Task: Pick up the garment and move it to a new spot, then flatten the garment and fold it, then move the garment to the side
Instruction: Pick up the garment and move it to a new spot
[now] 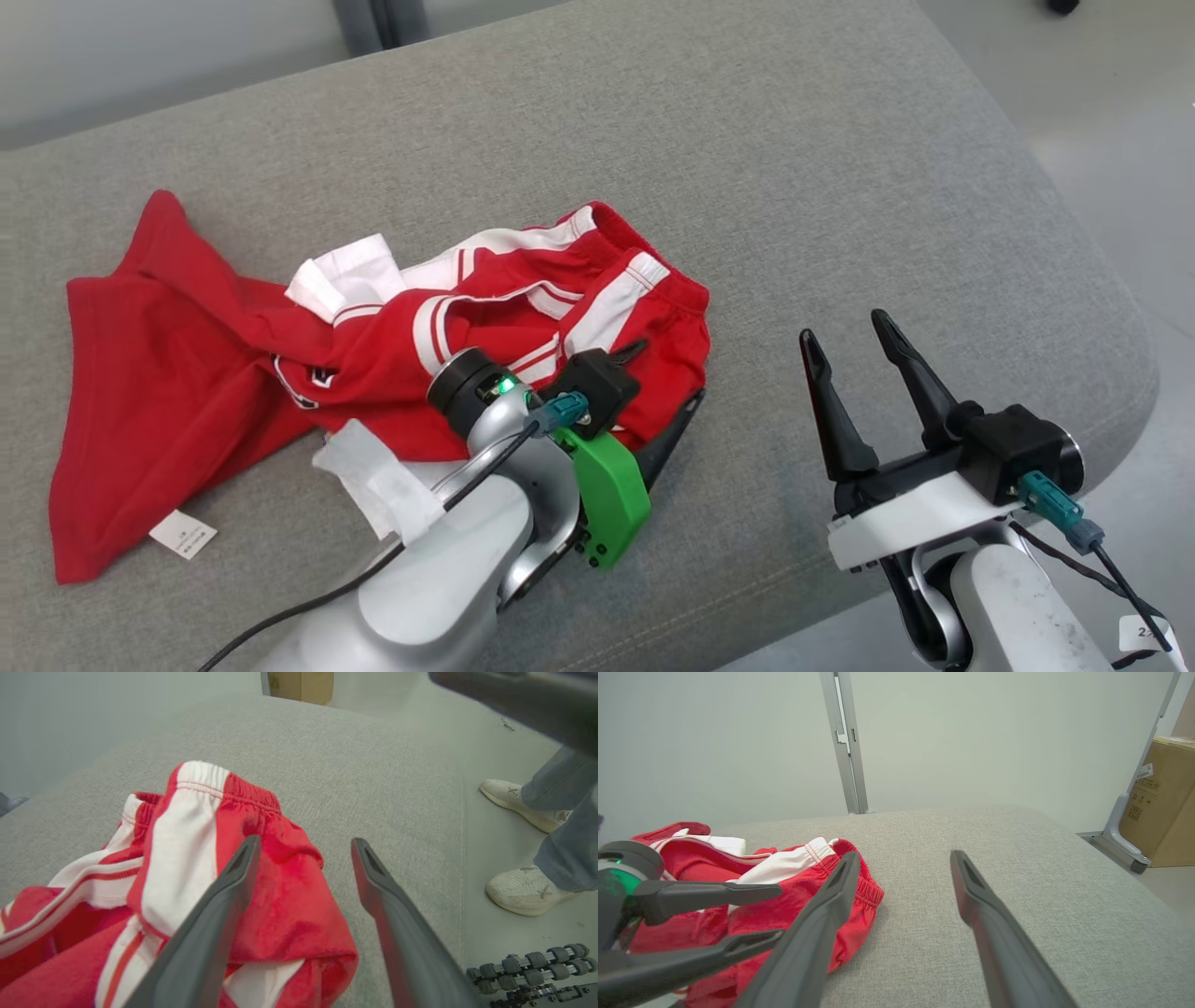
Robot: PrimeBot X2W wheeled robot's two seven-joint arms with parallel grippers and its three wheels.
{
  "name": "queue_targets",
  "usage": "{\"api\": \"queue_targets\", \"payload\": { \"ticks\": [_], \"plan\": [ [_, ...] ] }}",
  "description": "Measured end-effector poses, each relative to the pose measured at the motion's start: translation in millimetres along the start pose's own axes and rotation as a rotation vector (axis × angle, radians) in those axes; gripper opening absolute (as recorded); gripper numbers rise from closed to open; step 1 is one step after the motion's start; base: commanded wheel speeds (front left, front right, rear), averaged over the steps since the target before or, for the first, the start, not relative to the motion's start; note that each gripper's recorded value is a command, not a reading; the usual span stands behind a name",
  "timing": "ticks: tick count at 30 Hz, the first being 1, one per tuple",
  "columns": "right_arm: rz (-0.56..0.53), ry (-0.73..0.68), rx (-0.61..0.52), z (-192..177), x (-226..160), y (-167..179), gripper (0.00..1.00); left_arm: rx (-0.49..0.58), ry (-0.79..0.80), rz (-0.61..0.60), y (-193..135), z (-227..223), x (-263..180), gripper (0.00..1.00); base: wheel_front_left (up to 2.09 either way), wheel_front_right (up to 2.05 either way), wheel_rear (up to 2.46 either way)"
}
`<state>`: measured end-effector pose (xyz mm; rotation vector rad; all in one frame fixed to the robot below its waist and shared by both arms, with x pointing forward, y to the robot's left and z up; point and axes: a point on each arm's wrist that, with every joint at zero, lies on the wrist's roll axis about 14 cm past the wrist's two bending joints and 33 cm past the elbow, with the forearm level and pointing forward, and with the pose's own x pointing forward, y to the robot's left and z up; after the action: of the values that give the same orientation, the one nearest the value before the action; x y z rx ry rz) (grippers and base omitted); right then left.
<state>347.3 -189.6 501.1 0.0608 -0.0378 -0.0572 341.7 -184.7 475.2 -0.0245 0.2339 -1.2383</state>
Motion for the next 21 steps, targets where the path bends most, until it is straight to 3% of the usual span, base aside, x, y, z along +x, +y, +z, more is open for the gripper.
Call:
{"api": "queue_targets", "payload": {
  "ticks": [4,10,16,21],
  "plan": [
    [0.027,-0.005,0.007,0.2,5.2,7.8,1.0,-0.032,-0.114,0.02,2.8,32.8,-5.9,1.0,0.0,0.0,0.0],
    [0.073,-0.019,0.01,2.3,13.1,21.0,1.0,-0.031,-0.247,0.194,47.0,74.7,-25.8,1.0,0.0,0.0,0.0],
    [0.119,0.001,0.022,-5.2,10.4,35.4,1.0,-0.043,-0.247,0.42,99.3,72.6,-64.5,1.0,0.0,0.0,0.0],
    [0.172,0.007,0.025,-7.7,11.2,50.9,1.0,-0.052,-0.166,0.657,158.6,39.9,-128.9,1.0,0.0,0.0,0.0]
  ]
}}
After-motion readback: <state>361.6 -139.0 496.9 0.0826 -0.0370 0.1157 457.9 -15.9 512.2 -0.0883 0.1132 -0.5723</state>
